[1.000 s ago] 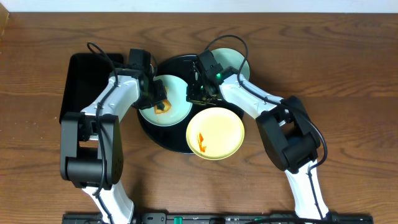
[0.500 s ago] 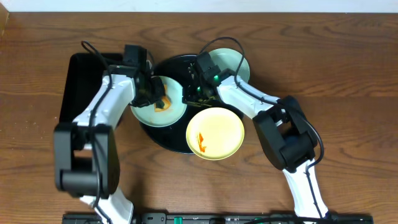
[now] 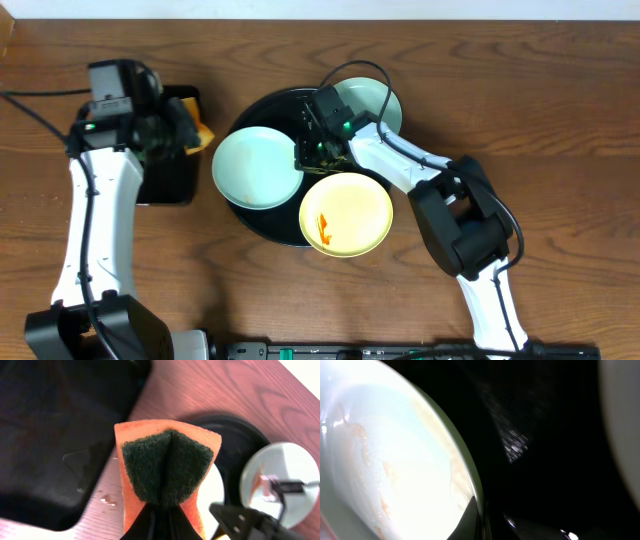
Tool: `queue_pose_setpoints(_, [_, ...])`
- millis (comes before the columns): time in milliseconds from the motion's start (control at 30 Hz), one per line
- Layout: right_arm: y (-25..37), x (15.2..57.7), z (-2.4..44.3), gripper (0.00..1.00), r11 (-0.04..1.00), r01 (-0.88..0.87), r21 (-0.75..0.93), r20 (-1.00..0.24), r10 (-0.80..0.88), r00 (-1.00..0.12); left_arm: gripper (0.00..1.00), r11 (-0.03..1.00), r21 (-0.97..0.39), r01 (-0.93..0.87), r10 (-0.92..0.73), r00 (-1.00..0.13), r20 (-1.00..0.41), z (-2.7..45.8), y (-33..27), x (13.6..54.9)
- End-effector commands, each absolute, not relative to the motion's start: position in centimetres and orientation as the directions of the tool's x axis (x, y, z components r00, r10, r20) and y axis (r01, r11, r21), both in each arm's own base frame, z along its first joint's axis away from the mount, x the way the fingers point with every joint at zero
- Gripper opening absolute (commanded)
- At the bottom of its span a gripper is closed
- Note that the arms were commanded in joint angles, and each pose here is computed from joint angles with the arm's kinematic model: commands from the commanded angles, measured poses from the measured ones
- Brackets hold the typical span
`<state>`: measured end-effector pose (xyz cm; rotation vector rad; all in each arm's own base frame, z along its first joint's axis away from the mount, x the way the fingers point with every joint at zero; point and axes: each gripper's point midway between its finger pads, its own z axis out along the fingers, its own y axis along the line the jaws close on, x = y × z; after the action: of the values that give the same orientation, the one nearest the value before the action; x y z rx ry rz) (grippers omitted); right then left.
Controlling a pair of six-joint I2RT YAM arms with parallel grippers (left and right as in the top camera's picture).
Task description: Clean dirty plates on tray and stack at the side
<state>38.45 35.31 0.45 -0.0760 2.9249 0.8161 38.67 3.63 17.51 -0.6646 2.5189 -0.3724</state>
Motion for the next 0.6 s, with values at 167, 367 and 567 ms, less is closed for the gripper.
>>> queue_pose_setpoints(167, [31.6,39.9,3.7,0.01,0.95,-0.145,0.275,-0.32,-0.051,-0.946,0.07,0.808,-0.376,-0.454,-0.581,-0.72,-0.379,16.7,6.9,38.7])
queue_pose_setpoints(367, [29.4,40.9,6.8,0.01,0.977,-0.143,0.158,-0.42,-0.065,-0.905,0.07,0.804,-0.375,-0.461,-0.586,-0.719,-0.374,16.2,7.2,38.9])
queue_pose_setpoints(567, [28.5,41.8,9.7,0.01,0.982,-0.151,0.115,-0.498,-0.074,-0.864,0.07,0.804,-0.371,-0.465,-0.587,-0.72,-0.371,15.9,7.3,39.1])
